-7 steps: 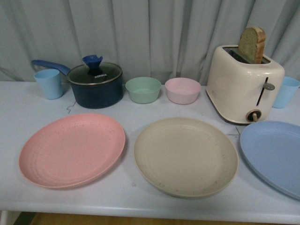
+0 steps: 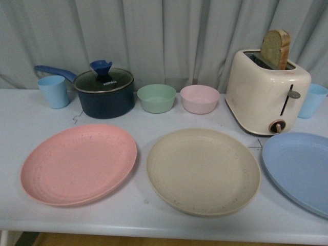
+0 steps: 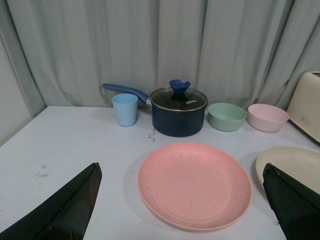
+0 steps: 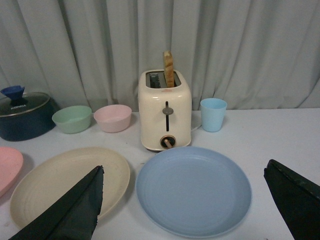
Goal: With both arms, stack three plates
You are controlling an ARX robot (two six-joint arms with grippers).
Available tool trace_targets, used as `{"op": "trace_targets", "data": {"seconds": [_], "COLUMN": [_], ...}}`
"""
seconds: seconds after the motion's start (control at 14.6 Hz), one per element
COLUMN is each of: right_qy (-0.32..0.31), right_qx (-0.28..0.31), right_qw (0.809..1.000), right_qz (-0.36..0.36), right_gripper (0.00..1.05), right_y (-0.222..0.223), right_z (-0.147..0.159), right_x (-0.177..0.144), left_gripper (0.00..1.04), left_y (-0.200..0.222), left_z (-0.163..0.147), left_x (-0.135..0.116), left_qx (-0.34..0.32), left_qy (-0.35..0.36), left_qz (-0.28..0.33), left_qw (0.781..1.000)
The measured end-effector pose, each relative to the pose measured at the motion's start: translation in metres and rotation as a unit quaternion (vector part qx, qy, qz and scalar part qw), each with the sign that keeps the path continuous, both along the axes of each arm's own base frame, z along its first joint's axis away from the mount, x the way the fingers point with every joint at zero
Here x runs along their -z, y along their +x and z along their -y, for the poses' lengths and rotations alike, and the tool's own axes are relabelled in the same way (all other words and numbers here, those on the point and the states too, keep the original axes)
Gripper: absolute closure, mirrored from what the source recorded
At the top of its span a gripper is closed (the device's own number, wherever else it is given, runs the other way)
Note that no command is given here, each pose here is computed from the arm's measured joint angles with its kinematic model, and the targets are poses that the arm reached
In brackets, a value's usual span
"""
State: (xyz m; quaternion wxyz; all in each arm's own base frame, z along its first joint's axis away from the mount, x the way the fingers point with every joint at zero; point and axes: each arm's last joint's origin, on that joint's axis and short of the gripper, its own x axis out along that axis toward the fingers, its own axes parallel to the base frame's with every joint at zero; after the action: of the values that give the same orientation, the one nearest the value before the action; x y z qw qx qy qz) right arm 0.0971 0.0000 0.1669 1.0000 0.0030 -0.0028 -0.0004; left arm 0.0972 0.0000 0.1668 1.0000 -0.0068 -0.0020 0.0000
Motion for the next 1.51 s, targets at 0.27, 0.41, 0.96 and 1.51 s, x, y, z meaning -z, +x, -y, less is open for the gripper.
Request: {"op": "trace_targets", "data": {"seconds": [0.27, 0.41, 0.96, 1.51], "right_qy": [0.0, 0.0, -0.001, -0.001], "right_qx": [0.0, 0.001, 0.0, 0.0], "right_qw": [1.0, 1.0, 1.0, 1.0], "right_qz": [0.0, 0.0, 0.0, 0.0], "right_gripper": [0.06, 0.06, 0.06, 0.06], "right_y": [0.0, 0.0, 0.0, 0.0], "right_z": [0.0, 0.0, 0.0, 0.0], "right_x": [0.0, 0.0, 0.0, 0.0], "left_gripper": [0.07, 0.07, 0.07, 0.07], "left_y": [0.0, 0.003, 0.19, 0.274], "left_z": [0.0, 0.004, -0.035, -0.039], "left_x": [0.0, -0.001, -0.005, 0.052], "left_qx": [0.0, -0.084, -0.049, 0.041], "left_qy": [0.0, -0.011, 0.112, 0.007], "left_qz": [0.0, -0.139, -0.367, -0.479], "left_qw": [1.0, 0.987, 0.922, 0.877]}}
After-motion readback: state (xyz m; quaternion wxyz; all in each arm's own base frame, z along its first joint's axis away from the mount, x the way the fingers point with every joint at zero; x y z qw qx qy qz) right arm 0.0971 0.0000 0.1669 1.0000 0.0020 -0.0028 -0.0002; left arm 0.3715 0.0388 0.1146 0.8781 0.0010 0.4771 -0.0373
